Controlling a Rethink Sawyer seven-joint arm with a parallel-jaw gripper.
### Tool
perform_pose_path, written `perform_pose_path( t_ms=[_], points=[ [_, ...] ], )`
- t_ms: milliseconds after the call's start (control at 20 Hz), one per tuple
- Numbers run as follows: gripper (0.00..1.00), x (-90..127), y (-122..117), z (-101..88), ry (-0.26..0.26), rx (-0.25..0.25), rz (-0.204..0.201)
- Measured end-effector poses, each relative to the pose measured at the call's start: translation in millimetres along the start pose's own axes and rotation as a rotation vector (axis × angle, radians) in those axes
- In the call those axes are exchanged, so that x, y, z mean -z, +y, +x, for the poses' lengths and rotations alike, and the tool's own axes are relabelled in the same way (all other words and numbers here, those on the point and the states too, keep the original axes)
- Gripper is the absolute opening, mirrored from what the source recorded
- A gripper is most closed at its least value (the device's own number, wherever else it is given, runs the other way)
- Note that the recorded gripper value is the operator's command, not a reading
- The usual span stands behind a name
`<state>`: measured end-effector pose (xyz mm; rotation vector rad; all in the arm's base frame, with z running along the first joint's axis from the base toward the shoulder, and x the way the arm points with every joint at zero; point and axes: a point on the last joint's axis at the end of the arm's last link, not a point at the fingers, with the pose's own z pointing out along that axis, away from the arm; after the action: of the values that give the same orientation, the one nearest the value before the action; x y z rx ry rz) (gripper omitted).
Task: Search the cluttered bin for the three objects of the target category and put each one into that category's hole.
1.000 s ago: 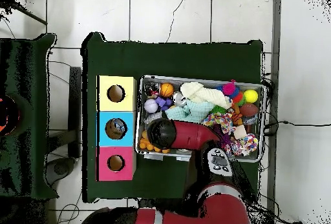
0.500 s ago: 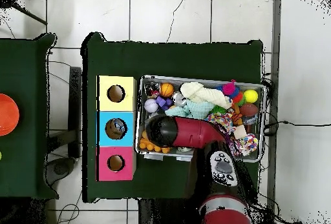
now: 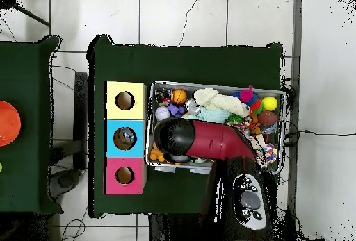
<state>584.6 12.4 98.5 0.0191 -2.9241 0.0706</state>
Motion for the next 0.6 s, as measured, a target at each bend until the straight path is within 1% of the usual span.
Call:
perform_pose_path(
  t_ms=[100, 200, 450, 600],
  points=[
    [0.00, 11, -1, 1.3, 0.007, -0.002, 0.000],
    [0.00, 18, -2, 0.7, 0.002, -0.003, 0.001],
    [0.00, 27, -3, -1.9, -0.016, -0.005, 0.005],
    [0.00, 28, -5, -2.6, -0.019, -0.008, 0.003]
  ],
)
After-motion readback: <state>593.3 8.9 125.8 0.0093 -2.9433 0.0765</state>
